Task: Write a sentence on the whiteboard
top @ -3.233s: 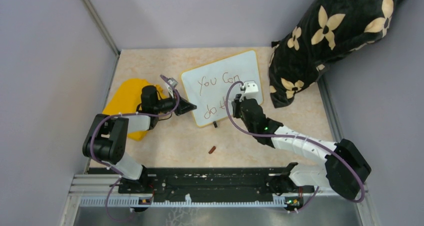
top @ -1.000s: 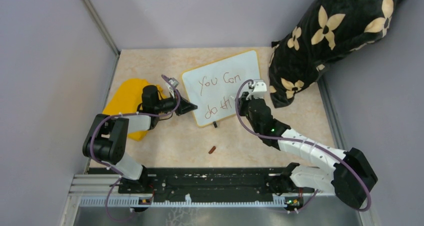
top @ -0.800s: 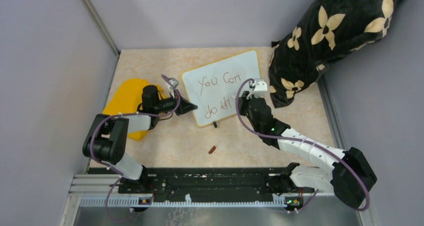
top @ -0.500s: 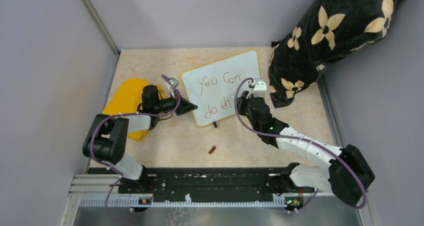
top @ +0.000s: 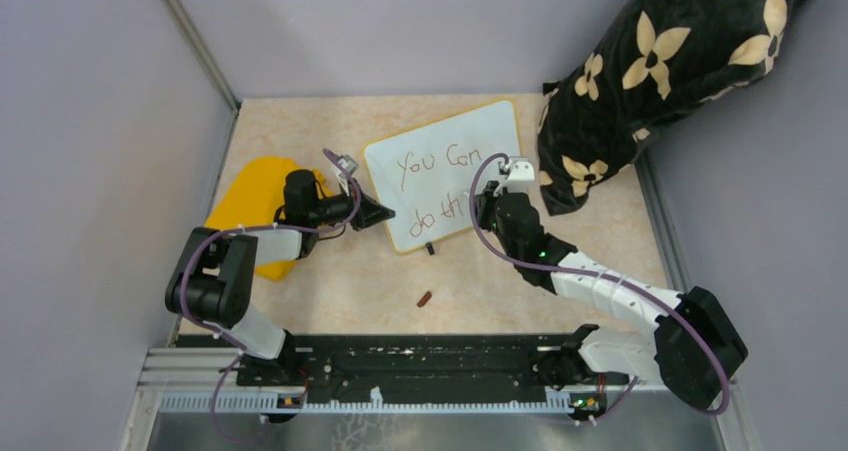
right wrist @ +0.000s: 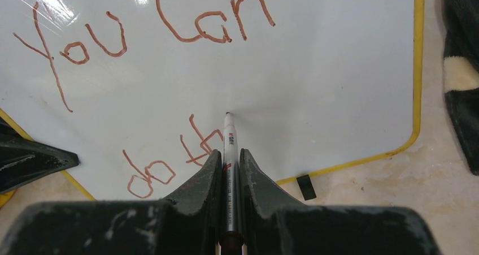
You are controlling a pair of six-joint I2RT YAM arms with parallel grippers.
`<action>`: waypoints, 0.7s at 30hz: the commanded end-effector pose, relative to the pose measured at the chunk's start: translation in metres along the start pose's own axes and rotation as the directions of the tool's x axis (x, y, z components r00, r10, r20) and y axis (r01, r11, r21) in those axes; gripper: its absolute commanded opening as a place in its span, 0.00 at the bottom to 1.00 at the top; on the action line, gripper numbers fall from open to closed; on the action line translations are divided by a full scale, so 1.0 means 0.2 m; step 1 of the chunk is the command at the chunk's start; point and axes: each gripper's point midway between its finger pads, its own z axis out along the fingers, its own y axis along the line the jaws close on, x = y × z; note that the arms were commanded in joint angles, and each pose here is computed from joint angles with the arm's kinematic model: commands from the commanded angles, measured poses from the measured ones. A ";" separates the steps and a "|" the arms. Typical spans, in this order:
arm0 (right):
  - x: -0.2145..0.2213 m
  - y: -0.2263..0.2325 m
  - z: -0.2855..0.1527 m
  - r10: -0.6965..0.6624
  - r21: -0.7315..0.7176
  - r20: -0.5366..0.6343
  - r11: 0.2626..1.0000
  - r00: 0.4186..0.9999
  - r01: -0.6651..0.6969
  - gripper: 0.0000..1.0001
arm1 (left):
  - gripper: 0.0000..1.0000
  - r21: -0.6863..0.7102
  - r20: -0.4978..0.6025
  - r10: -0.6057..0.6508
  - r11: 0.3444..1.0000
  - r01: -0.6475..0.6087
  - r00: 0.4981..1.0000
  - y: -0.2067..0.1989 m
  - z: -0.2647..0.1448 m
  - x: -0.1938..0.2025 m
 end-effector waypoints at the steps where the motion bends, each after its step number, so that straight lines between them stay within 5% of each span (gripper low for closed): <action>1: -0.11 0.02 0.02 0.037 0.000 0.046 0.999 0.998 -0.037 0.00 | 0.00 -0.065 -0.092 -0.020 0.998 0.014 0.996 0.06 0.00 0.18; 21: -0.15 0.04 -0.05 0.064 -0.046 0.061 0.997 0.996 -0.062 0.00 | 0.00 -0.063 -0.092 -0.022 0.998 0.016 0.996 0.06 0.00 0.18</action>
